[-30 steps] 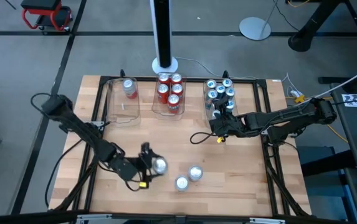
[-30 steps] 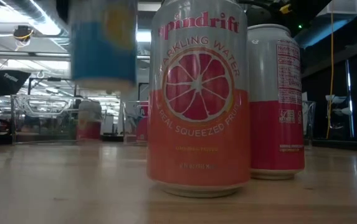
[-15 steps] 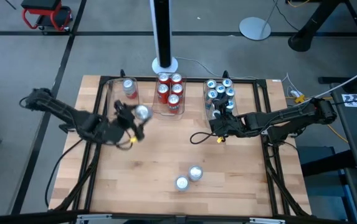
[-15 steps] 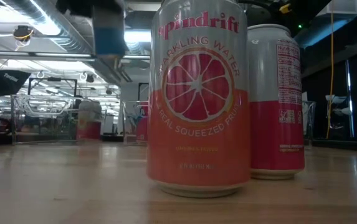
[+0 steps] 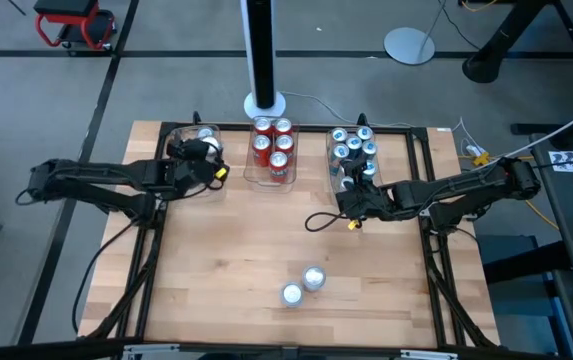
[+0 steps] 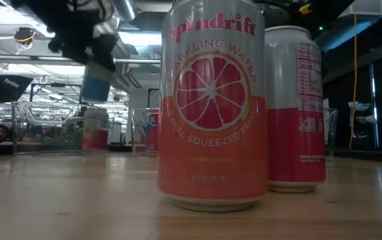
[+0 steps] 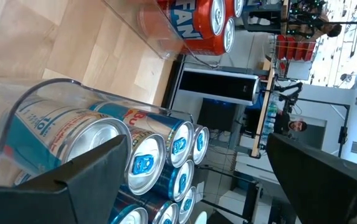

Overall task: Sort soda cans
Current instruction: Put the blue-white soda can into the top left transparent bin

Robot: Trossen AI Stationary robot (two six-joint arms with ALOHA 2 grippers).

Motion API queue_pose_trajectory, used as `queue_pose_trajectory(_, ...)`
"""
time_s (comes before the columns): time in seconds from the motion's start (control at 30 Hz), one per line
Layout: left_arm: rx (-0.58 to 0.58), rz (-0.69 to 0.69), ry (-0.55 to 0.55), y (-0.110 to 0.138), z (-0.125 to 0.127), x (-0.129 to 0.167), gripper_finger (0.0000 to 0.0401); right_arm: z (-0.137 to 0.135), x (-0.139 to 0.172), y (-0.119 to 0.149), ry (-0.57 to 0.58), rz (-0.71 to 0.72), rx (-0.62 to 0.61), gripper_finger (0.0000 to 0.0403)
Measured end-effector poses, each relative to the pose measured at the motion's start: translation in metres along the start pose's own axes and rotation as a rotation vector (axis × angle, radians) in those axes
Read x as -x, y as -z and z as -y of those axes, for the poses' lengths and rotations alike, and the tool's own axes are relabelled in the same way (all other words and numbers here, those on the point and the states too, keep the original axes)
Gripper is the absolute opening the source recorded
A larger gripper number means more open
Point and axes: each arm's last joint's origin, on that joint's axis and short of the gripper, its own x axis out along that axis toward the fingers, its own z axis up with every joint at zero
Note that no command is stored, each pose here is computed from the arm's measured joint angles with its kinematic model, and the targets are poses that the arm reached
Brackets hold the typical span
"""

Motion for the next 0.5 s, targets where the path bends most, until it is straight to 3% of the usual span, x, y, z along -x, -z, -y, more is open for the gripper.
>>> queue_pose_trajectory(0.23,0.077,-0.094,-0.062,0.032,-0.008,-0.022,0.0308,0.0,0.0,0.0,-0.001,-0.002,0.003,0.038)
queue_pose_trajectory(0.5,0.177,-0.091,-0.074,0.063,-0.009,-0.04,0.0308,0.0,0.0,0.0,0.0,-0.001,0.001,0.038)
